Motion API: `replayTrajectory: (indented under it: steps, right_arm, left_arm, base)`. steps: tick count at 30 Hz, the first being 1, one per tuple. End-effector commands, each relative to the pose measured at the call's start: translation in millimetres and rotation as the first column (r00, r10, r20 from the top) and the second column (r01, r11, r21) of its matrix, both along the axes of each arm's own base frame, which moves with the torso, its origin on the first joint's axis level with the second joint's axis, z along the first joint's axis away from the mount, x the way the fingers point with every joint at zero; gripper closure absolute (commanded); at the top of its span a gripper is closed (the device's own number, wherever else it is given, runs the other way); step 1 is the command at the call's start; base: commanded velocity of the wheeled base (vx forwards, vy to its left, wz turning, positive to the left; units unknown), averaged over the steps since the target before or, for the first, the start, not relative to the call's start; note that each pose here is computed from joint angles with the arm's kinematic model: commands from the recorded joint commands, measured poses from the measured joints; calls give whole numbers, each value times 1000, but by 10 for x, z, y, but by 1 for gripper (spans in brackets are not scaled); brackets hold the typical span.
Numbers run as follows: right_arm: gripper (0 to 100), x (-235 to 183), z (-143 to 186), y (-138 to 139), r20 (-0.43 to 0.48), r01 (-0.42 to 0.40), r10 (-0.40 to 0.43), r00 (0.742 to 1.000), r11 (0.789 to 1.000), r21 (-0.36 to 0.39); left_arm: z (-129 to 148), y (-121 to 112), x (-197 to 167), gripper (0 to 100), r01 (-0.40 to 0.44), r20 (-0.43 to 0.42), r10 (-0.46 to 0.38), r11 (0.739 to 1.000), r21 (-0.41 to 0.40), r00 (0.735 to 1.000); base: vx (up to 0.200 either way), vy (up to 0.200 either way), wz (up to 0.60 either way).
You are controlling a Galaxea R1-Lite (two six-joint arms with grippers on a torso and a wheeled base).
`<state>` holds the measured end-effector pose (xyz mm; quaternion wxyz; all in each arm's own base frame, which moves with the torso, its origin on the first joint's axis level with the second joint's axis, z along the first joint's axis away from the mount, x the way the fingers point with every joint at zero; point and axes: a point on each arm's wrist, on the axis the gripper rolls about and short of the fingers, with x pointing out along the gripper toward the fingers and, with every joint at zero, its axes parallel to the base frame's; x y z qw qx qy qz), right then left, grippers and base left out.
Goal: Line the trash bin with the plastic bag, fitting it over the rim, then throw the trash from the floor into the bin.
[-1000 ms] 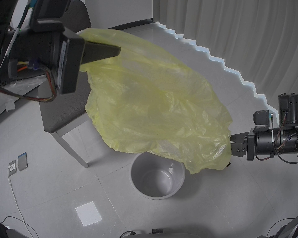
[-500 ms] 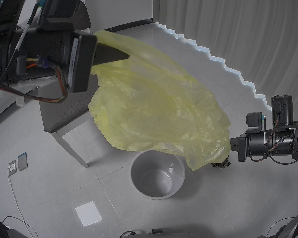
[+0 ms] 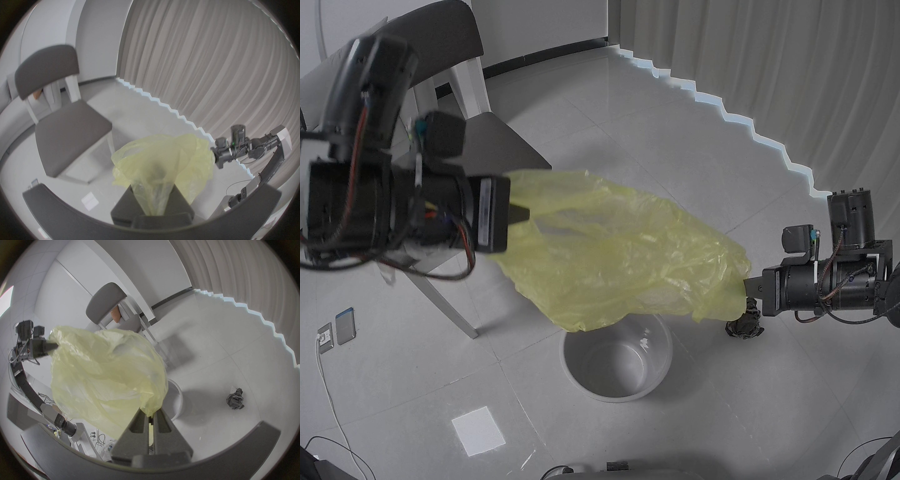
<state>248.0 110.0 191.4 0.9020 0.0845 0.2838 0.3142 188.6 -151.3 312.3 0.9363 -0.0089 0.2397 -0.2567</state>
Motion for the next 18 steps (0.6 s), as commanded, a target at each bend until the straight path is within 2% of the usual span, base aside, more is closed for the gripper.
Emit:
replayTrajectory:
  steps: [1,4,8,10,11,13,14,18]
  right_arm:
    - [100,220,-284,16,-91,34,-39,995,998,-53]
    - [100,318,-438,-11,-119,33,-44,992,995,-92]
    - [100,402,-604,-10,-147,16,-36,989,991,-132]
    - [100,409,-617,-7,-149,14,-34,988,991,-133]
    - [100,460,-697,-30,-161,17,-40,986,989,-147]
    - [100,460,-697,-30,-161,17,-40,986,989,-147]
    - [100,528,-811,-110,-180,25,-56,982,984,-174]
    - [100,576,-932,-125,-204,12,-52,978,981,-194]
  left_arm:
    - [-585,128,55,100,-68,-166,54,994,-82,985]
    - [-878,72,131,100,-89,-173,66,987,-133,983]
    - [-1224,28,262,100,-108,-175,82,984,-143,981]
    - [-1256,18,276,100,-108,-178,81,984,-143,981]
    - [-1387,-60,357,100,-126,-202,89,976,-177,975]
    - [-1387,-60,357,100,-126,-202,89,976,-177,975]
    - [-1541,-211,479,100,-156,-239,98,958,-239,966]
    - [-1771,-290,626,100,-167,-251,105,956,-241,962]
  base:
    - [0,0,0]
    - [0,0,0]
    - [0,0,0]
    - [0,0,0]
    - [0,0,0]
    - [0,0,0]
    - [0,0,0]
    - [0,0,0]
